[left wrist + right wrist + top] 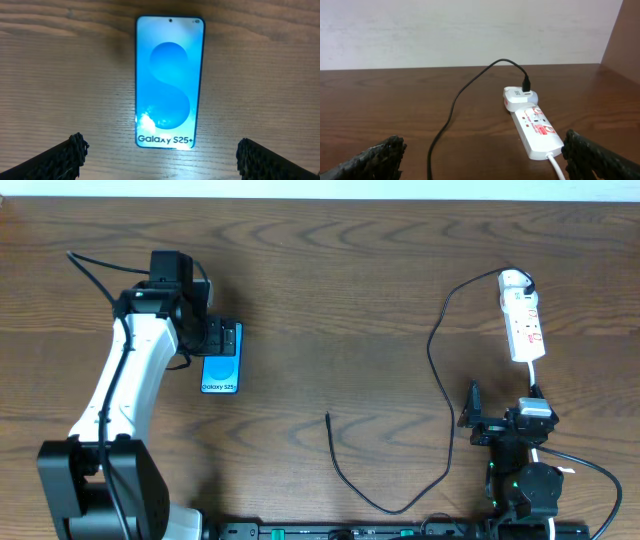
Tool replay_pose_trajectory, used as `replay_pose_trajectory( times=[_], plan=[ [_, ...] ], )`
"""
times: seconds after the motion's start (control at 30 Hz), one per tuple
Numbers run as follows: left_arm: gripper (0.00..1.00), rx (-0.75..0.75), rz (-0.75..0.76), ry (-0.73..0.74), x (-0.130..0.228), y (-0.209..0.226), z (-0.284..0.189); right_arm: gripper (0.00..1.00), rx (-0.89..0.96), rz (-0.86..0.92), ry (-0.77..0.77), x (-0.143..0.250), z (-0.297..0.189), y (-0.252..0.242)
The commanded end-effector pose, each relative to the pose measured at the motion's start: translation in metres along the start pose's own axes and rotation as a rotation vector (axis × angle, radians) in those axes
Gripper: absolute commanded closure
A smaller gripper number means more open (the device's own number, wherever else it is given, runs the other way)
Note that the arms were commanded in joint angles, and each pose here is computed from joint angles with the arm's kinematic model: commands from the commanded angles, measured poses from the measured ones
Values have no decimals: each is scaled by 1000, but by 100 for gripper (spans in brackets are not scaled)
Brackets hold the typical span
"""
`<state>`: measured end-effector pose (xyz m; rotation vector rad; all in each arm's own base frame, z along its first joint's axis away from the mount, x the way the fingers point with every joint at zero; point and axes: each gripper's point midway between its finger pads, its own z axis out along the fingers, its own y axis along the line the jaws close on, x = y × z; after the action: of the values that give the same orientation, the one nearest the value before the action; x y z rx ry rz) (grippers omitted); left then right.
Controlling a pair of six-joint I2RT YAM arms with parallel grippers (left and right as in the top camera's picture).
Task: Plug charger to phone and switch on socket
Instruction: 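Move the left gripper forward over the Galaxy S25+ phone, then lower the open left gripper down onto the phone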
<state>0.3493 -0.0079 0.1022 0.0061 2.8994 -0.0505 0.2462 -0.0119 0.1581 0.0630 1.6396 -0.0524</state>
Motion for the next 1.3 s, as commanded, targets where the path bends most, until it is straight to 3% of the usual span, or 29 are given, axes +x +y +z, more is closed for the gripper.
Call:
replay_pose_trajectory(
  times=[0.0,0.47,1.27],
  plan=[
    [2,14,20,27,-2,-5,9,1,-3,-15,-2,0,0,1],
    [2,9,18,98,2,-3,43,1,-3,-15,-2,0,0,1],
    [2,-9,19,87,3,1,50,1,-3,-15,-2,0,0,1]
  ],
)
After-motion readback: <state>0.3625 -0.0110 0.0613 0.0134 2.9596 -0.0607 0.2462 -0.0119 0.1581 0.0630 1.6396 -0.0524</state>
